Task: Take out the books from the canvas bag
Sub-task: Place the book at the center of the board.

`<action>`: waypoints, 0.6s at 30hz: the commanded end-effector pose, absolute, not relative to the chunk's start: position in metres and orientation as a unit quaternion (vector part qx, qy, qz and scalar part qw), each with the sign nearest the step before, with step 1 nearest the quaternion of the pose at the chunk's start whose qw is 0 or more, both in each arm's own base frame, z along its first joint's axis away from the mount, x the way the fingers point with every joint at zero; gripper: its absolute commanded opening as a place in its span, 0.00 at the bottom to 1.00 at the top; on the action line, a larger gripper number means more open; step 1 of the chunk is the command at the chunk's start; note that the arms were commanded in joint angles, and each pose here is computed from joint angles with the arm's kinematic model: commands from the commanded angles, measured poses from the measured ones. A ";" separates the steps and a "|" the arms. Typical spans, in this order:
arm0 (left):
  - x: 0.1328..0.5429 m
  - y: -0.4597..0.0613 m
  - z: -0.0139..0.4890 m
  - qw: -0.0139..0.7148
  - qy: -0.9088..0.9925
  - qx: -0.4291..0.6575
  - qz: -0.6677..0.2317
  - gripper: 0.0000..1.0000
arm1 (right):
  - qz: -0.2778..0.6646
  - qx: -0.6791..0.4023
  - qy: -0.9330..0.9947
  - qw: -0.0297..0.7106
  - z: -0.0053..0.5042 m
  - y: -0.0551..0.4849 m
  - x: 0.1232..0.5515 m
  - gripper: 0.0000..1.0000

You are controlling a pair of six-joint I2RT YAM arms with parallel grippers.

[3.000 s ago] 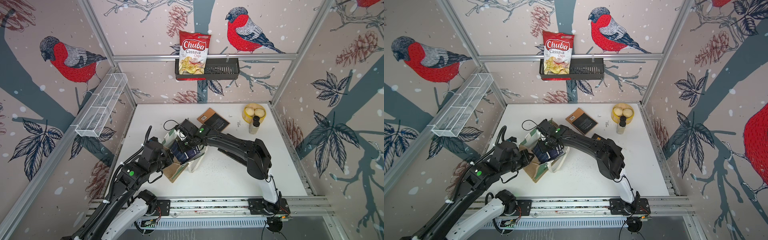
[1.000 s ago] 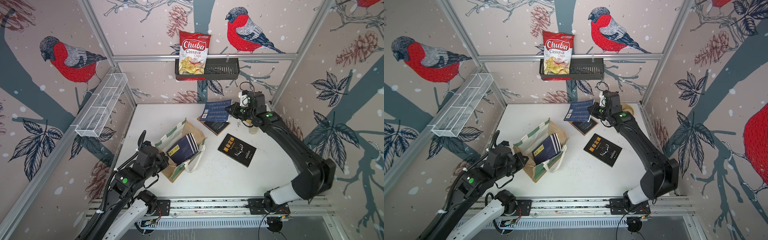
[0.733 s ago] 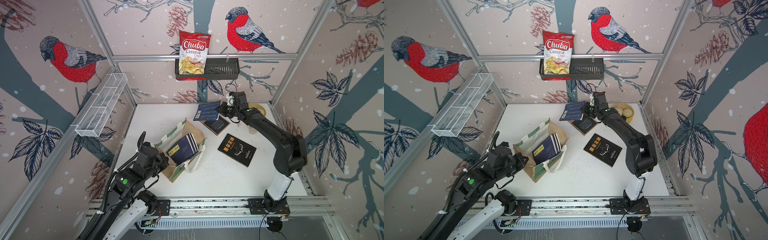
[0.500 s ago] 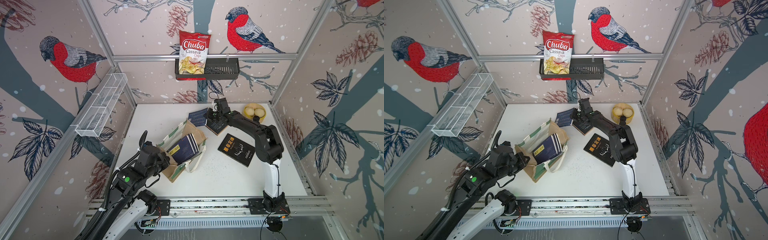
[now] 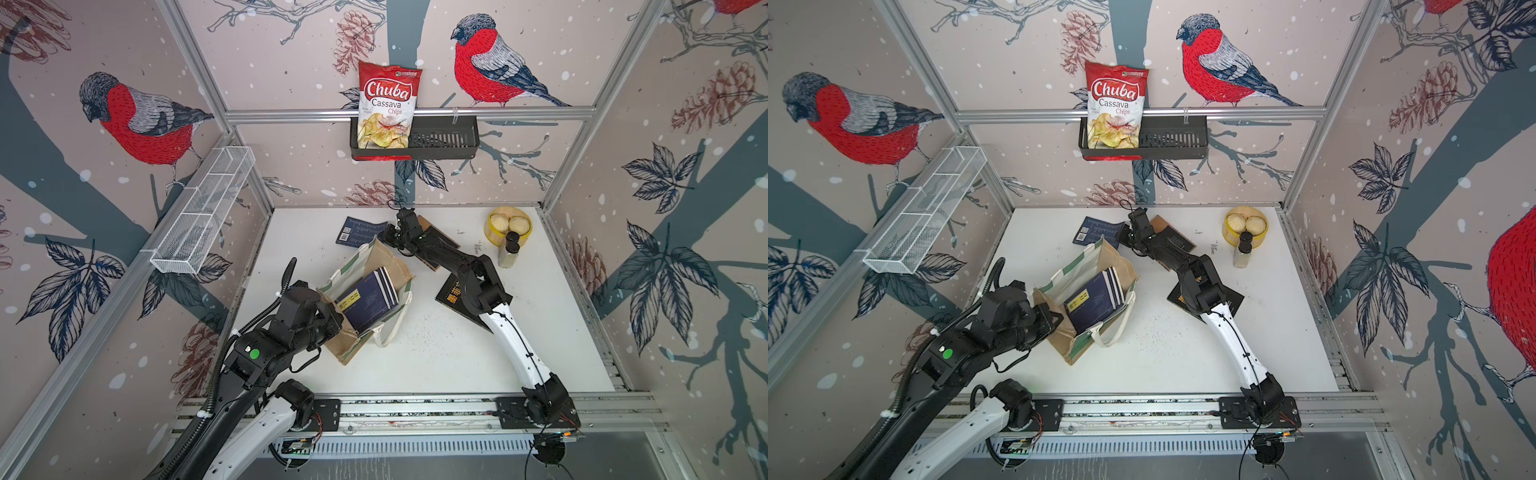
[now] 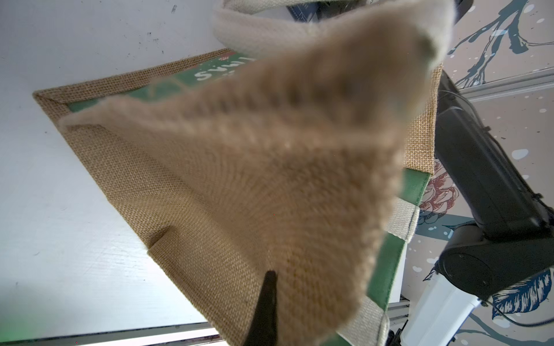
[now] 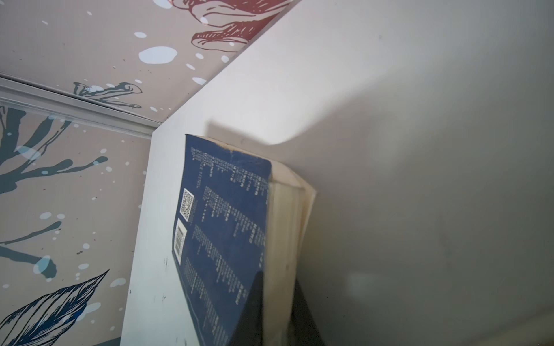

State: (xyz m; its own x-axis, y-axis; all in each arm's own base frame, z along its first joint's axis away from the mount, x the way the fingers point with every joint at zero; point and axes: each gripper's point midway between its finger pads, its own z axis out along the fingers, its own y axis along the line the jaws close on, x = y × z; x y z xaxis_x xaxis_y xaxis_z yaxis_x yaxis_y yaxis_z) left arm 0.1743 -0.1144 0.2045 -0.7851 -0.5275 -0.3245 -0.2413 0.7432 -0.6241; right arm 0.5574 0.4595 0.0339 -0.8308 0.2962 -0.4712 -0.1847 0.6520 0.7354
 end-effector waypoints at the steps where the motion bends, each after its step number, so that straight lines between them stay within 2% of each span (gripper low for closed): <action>1: 0.162 -0.109 0.201 0.226 0.907 -0.222 -0.277 0.00 | 0.403 0.051 0.866 0.292 0.021 0.461 0.558 0.53; 2: 0.161 -0.108 0.204 0.227 0.908 -0.221 -0.274 0.00 | 0.400 0.047 0.868 0.291 0.021 0.462 0.556 0.60; 4: 0.161 -0.104 0.208 0.232 0.909 -0.221 -0.266 0.00 | 0.391 0.038 0.872 0.291 0.027 0.463 0.553 0.68; 7: 0.163 -0.105 0.210 0.234 0.910 -0.217 -0.264 0.00 | 0.381 0.017 0.876 0.294 0.048 0.455 0.550 0.73; 13: 0.167 -0.108 0.208 0.238 0.910 -0.210 -0.268 0.00 | 0.355 0.002 0.880 0.316 0.120 0.405 0.549 0.77; 18: 0.171 -0.112 0.203 0.242 0.906 -0.211 -0.277 0.00 | 0.287 -0.019 0.901 0.325 0.178 0.354 0.529 0.78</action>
